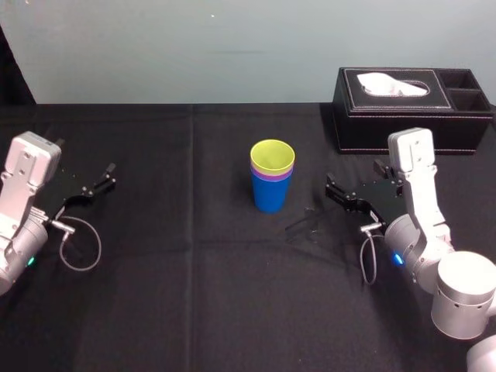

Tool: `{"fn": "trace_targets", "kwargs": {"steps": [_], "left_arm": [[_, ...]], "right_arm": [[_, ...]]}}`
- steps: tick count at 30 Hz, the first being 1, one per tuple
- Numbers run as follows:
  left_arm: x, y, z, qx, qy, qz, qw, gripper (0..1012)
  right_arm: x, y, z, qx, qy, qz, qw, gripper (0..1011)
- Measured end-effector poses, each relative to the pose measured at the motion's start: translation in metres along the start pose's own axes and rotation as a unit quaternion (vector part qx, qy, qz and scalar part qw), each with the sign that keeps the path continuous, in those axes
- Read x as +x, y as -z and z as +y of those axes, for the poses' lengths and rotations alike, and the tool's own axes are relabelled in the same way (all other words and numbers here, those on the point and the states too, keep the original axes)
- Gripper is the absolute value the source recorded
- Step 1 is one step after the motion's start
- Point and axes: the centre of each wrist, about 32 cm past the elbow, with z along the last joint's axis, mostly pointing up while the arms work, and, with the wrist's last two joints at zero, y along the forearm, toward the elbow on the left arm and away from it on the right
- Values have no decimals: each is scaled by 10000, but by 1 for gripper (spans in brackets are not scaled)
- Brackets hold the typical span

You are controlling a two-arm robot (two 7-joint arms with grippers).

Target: Stack the three plastic cups sequentially using one hand.

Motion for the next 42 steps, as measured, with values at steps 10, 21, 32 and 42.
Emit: {"fn": "trace_targets", "kwargs": {"steps": [10, 21, 32, 42], "left_arm": [[0, 0, 0, 0, 0, 0, 10000, 1011], [0, 0, 0, 0, 0, 0, 10000, 1011], [0, 0, 0, 0, 0, 0, 10000, 1011], [0, 0, 0, 0, 0, 0, 10000, 1011]], "right_arm": [[-1, -3, -2, 9, -9, -6, 10000, 1003], [-2, -5, -3, 18, -14, -11, 10000, 1002], [-1, -7, -3, 23, -15, -13, 10000, 1003], [-1, -7, -4, 23, -15, -10, 10000, 1003]]}}
